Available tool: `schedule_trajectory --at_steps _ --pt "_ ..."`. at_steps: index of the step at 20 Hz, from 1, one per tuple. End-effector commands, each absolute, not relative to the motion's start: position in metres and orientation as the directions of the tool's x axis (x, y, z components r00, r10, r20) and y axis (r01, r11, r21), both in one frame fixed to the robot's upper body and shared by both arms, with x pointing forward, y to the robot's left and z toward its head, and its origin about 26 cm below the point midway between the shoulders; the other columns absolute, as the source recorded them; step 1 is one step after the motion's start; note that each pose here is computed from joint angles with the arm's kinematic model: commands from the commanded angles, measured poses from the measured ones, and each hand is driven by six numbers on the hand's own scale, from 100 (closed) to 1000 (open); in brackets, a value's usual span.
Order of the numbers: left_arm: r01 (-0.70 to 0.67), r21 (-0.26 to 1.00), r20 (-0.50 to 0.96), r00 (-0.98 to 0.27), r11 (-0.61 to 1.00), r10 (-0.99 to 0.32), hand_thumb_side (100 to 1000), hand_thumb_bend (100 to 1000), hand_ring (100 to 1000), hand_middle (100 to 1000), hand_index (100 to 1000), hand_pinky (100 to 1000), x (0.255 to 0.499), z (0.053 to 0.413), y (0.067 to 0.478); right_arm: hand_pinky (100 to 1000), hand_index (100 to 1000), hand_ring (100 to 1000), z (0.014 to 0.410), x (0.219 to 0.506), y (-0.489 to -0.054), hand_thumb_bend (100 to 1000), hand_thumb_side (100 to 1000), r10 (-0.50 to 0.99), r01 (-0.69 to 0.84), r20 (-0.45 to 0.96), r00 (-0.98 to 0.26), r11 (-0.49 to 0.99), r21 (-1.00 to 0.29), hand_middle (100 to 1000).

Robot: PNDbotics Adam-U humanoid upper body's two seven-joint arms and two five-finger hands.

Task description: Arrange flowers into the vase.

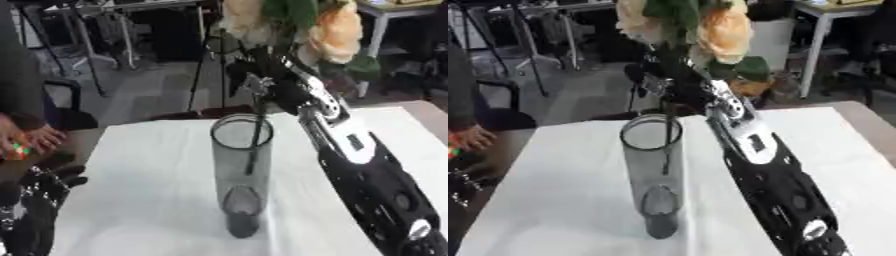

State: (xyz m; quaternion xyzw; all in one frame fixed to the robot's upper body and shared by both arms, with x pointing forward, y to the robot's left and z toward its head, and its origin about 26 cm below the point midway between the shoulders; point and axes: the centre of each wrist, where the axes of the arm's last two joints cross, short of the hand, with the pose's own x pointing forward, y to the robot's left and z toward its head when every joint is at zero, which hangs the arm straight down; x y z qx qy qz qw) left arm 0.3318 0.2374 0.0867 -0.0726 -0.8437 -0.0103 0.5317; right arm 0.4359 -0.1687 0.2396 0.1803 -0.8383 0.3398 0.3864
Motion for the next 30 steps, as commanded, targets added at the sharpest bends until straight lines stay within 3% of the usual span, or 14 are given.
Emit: schedule_trajectory --at_steps 1,2,4,13,30 --pt "0.133 -0.051 0.889 -0.445 0.990 0.106 871 1000 696 719 789 692 0.333 0.093 0.240 471 218 459 0.251 0.436 -0.171 382 392 -0.037 -0.548 0.750 -0.661 0.706 -0.449 328" --pt "0.133 -0.052 0.889 -0.445 0.990 0.106 871 1000 695 719 789 692 0.333 0.093 0.240 636 275 635 0.251 0.436 -0.171 383 399 -0.036 -0.548 0.750 -0.661 0.705 -0.449 509" --pt "0.133 -0.052 0.889 -0.444 0.990 0.107 871 1000 695 719 789 693 0.333 0.093 0.240 662 305 673 0.250 0.436 -0.172 384 402 -0.030 -0.545 0.748 -0.663 0.704 -0.456 547" --pt "0.132 -0.054 0.890 -0.443 0.990 0.107 871 999 695 719 789 694 0.333 0.092 0.240 713 452 716 0.247 0.439 -0.173 383 416 0.000 -0.544 0.742 -0.670 0.680 -0.491 613" --pt "0.133 -0.054 0.890 -0.444 0.990 0.109 872 998 693 719 789 694 0.334 0.092 0.240 742 494 735 0.240 0.443 -0.178 399 428 0.059 -0.538 0.734 -0.676 0.642 -0.546 634"
